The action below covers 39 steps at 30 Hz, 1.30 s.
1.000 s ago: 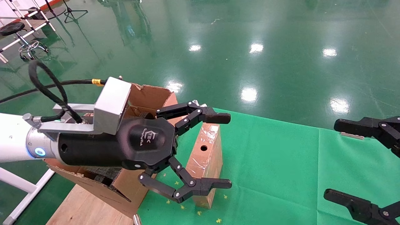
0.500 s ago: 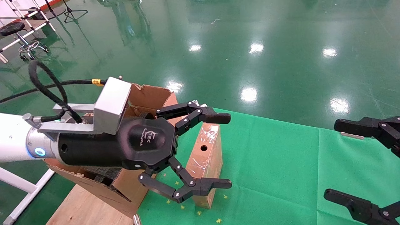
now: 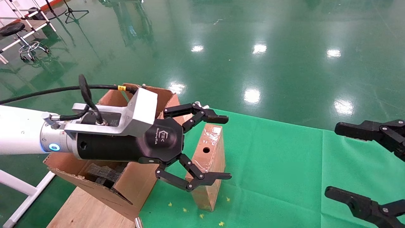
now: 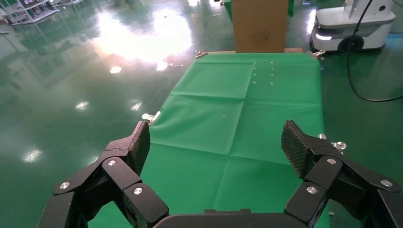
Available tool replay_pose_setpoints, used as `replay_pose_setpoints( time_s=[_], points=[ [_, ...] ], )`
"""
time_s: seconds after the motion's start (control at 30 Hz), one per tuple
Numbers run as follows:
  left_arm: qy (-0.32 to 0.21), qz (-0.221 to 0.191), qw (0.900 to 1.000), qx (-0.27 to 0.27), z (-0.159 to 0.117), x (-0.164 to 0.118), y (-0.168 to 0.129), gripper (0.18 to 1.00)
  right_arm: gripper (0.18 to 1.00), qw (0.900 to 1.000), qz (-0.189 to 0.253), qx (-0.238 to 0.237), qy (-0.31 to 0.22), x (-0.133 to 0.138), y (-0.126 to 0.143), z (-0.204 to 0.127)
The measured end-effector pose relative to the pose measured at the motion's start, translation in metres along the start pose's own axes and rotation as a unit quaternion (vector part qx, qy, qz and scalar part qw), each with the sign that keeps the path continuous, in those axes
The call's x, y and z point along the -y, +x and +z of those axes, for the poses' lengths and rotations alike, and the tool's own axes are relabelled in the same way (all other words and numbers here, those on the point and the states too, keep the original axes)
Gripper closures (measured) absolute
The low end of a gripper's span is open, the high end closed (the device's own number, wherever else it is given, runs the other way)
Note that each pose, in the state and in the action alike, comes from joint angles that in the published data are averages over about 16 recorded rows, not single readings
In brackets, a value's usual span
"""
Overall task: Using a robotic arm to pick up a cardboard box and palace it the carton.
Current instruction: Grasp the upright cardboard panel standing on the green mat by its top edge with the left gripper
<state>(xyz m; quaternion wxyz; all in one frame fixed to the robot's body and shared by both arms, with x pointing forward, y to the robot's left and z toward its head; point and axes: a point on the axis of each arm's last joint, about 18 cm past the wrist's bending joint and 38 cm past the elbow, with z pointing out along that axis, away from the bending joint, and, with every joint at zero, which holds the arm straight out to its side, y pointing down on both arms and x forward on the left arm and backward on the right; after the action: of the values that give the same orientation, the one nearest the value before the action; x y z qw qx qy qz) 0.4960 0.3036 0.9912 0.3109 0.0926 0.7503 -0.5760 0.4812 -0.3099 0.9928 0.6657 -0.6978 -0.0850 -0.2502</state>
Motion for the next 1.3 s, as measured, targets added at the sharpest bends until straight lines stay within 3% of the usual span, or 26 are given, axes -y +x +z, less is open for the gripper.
replay_pose_setpoints(
  time_s=[0.4,0.73,0.93,1.3],
  points=[
    [-0.094,-0.027,0.9938,0.053,0.006,-0.009,-0.032,0.184,0.434,1.0,0.0,0.0,0.0,0.0,0.0,0.0],
    [-0.203,-0.11,0.9687,0.091,0.028,-0.004,-0.064,0.184,0.672,1.0,0.0,0.0,0.0,0.0,0.0,0.0],
    [-0.264,-0.184,0.9402,0.11,0.042,0.0,-0.073,0.183,0.799,1.0,0.0,0.0,0.0,0.0,0.0,0.0],
    [-0.357,-0.304,0.8655,0.176,0.068,-0.005,-0.08,0.183,0.946,1.0,0.0,0.0,0.0,0.0,0.0,0.0]
  ],
)
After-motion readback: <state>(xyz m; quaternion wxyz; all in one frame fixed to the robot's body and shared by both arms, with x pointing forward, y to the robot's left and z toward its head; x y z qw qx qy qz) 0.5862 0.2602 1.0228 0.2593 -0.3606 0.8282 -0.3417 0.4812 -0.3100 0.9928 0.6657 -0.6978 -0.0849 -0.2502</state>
